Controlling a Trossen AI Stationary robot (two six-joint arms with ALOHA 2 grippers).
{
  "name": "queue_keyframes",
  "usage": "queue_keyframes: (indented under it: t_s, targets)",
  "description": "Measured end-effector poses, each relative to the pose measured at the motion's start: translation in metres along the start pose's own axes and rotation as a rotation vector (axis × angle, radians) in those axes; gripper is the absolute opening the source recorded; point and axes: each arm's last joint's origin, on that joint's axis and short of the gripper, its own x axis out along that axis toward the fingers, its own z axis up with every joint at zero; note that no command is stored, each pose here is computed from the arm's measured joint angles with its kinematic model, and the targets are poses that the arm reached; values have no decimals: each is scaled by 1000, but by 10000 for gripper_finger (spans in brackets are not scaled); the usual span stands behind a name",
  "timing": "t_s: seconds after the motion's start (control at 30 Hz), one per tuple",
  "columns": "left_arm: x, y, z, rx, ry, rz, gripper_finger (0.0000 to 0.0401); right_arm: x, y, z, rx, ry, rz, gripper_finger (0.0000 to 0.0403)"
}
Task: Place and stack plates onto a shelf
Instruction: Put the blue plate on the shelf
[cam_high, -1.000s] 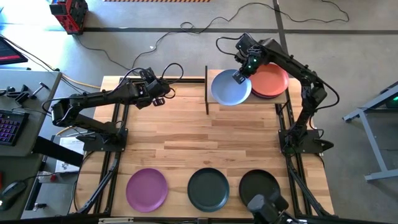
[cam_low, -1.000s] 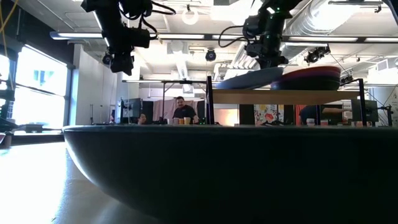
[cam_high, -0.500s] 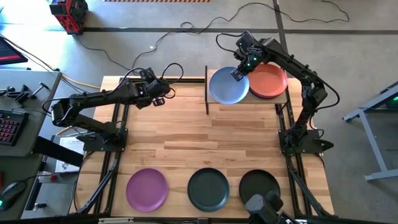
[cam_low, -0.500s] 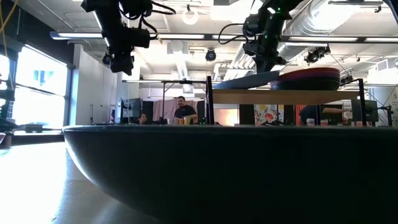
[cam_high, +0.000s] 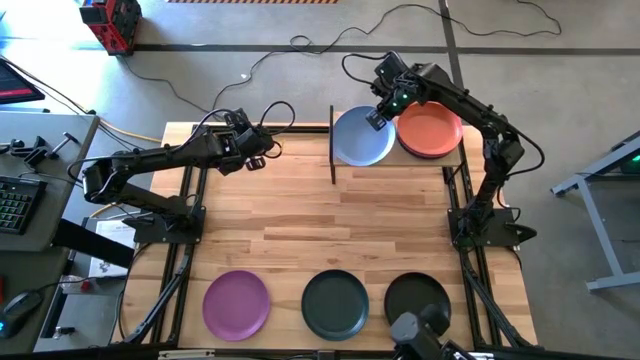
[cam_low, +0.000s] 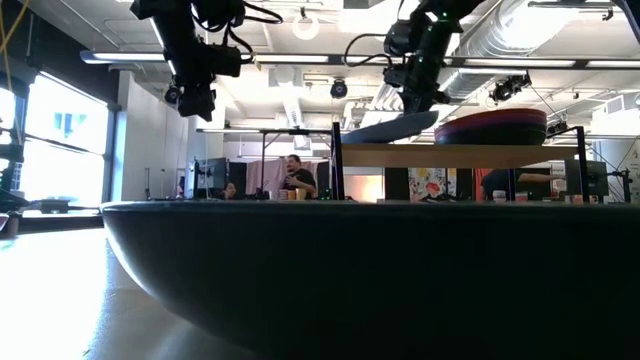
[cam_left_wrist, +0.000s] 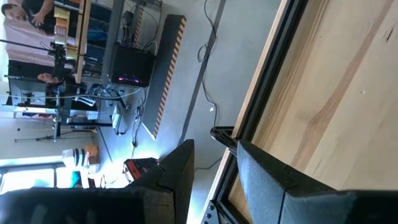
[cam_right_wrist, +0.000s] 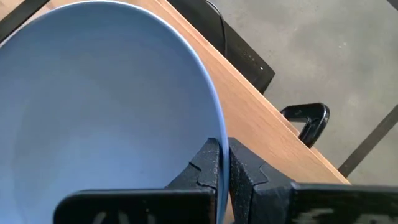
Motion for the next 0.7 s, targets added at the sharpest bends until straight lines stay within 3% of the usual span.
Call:
queue_keyframes:
  t_s: [0.7]
  targets:
    - [0, 0, 0, 20, 0, 0, 113, 7, -4, 1, -8, 22, 1, 1]
